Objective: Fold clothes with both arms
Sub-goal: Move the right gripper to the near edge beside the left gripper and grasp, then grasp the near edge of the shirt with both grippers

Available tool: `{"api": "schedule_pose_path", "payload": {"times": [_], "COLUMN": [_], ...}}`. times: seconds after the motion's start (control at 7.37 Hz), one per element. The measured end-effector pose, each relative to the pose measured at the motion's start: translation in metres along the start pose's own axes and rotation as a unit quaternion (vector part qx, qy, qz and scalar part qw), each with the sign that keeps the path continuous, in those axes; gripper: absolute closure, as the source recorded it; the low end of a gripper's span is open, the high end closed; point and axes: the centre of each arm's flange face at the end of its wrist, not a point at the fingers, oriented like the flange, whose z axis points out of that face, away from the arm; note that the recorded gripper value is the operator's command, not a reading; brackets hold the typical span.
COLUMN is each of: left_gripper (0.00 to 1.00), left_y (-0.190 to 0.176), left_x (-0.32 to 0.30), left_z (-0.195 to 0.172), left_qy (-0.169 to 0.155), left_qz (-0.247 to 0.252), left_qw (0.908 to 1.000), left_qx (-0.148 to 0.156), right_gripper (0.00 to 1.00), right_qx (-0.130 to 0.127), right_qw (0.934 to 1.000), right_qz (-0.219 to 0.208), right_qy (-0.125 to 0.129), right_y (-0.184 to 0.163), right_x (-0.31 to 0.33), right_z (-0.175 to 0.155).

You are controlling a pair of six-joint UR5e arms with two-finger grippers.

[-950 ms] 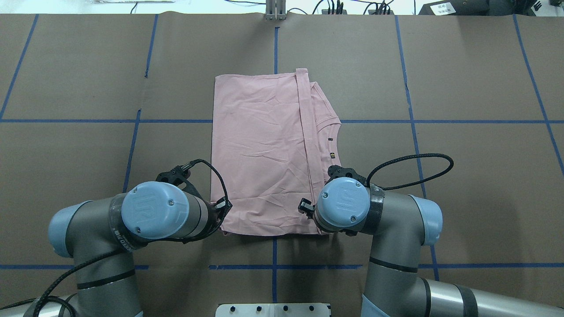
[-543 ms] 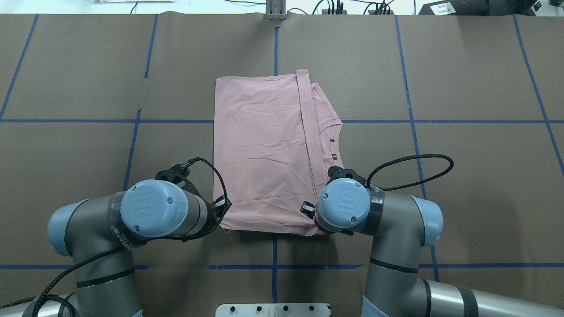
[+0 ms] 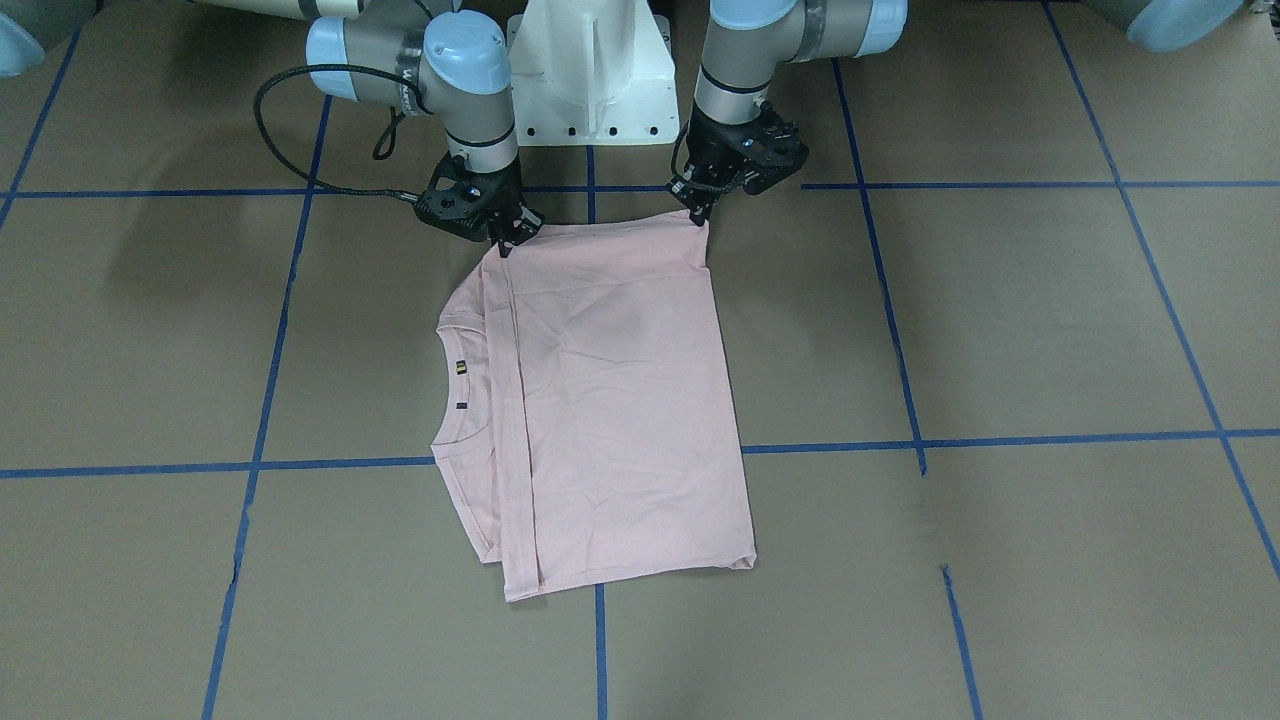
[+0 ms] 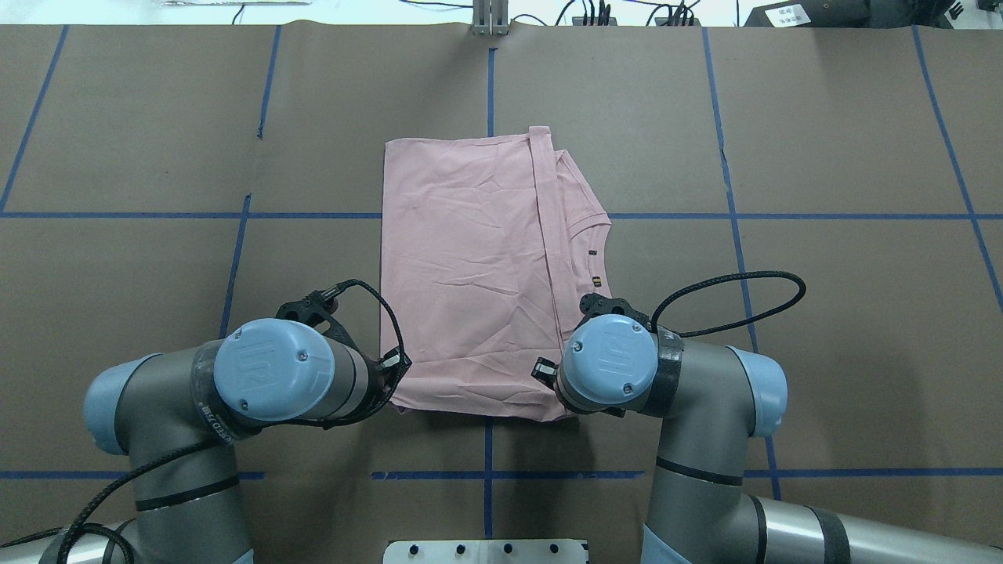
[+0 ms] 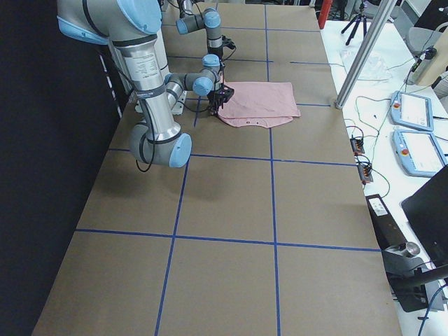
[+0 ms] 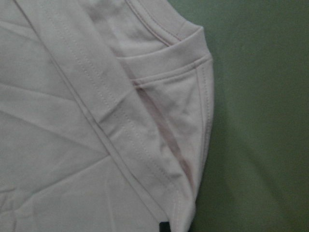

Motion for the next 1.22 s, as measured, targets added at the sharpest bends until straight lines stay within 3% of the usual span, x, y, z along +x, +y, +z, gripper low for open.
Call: {"api": "schedule_pose_path", "payload": {"times": [0.54, 0.95, 1.22], "left_gripper": [1.00, 1.00, 1.00], "left_y": [0.039, 0.094, 0.111], "left_x": [-0.021, -0.052, -0.062], "left_z": [-0.009, -0.033, -0.053], "left_qy": [-0.009, -0.028, -0.031], "left_qz": [0.035, 0.069, 0.079], "left_qw": [0.9990, 0.9950, 0.9931], "left_qx": [-0.027, -0.067, -0.082], "right_gripper": [1.00, 1.00, 1.00], "right_qx": [-0.014, -0.044, -0.076], "right_qw": [0.9986, 0.9965, 0.9937], "right_qz": [-0.004, -0.011, -0.027], "right_qy": [-0.050, -0.070, -0.078], "right_y": [0.001, 0.015, 0.041], "right_x": [0.005, 0.015, 0.028], "right_z": [-0.056, -0.084, -0.100]}}
